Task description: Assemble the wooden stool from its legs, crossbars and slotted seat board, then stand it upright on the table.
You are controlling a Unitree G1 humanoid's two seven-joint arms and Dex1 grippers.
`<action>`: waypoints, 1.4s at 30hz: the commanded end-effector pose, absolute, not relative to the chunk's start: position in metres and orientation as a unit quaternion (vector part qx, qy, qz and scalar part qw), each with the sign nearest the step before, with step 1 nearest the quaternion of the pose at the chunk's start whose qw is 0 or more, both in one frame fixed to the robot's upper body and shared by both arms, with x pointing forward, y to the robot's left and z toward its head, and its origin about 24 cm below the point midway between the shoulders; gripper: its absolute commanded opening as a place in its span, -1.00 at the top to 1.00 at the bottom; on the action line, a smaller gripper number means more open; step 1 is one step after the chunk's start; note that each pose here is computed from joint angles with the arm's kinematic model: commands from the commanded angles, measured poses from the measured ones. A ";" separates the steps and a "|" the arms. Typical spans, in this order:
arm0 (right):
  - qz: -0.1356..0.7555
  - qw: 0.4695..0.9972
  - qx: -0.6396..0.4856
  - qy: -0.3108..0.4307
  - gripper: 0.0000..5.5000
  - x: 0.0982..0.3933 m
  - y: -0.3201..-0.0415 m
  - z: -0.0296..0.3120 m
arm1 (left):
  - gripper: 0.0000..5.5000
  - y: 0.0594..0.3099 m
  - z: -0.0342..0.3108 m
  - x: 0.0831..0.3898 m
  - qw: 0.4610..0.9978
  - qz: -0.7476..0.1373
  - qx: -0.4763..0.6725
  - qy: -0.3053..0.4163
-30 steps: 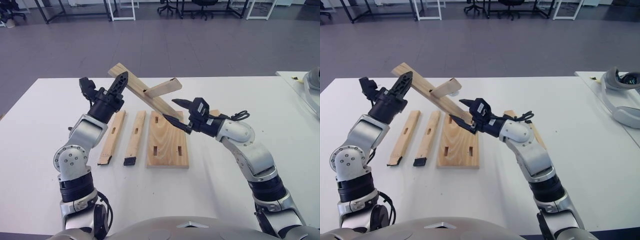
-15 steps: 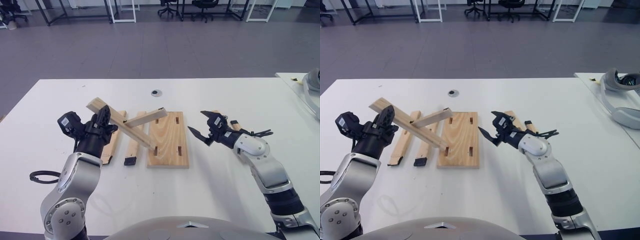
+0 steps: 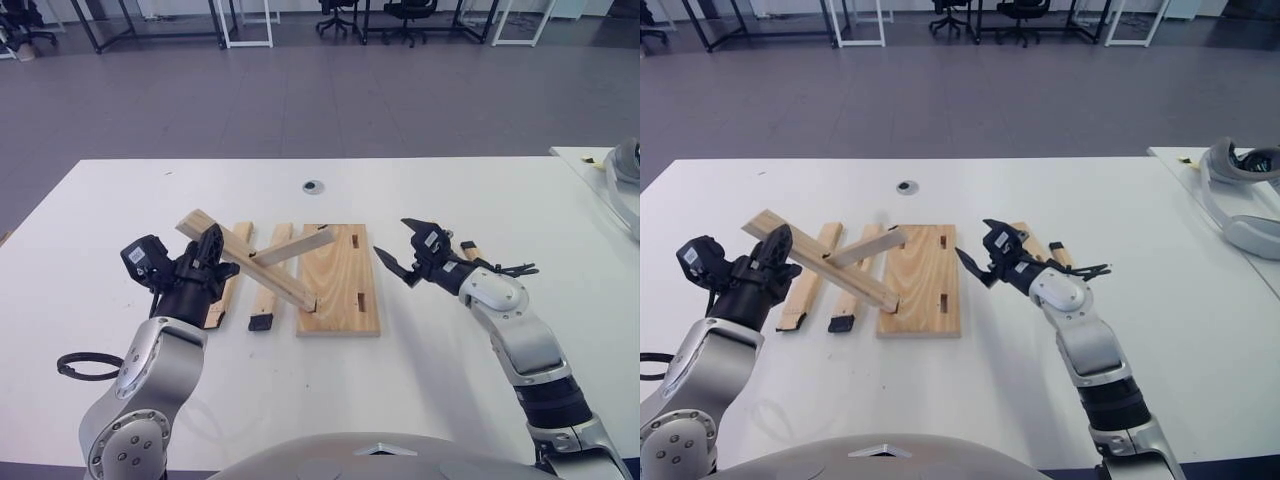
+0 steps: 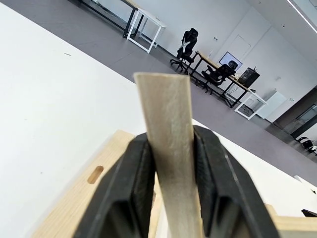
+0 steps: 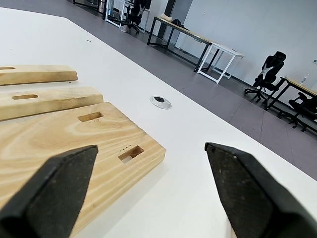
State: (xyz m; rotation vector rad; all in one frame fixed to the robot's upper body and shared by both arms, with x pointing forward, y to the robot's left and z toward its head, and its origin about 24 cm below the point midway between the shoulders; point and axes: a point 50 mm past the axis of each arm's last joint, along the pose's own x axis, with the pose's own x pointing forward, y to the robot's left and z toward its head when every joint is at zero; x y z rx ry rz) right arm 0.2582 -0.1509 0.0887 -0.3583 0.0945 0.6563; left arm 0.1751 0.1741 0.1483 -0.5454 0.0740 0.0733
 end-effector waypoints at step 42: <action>0.239 0.947 -0.211 0.033 -0.47 0.272 -0.151 0.092 | 0.63 0.111 0.108 0.159 0.989 -0.091 0.053 0.103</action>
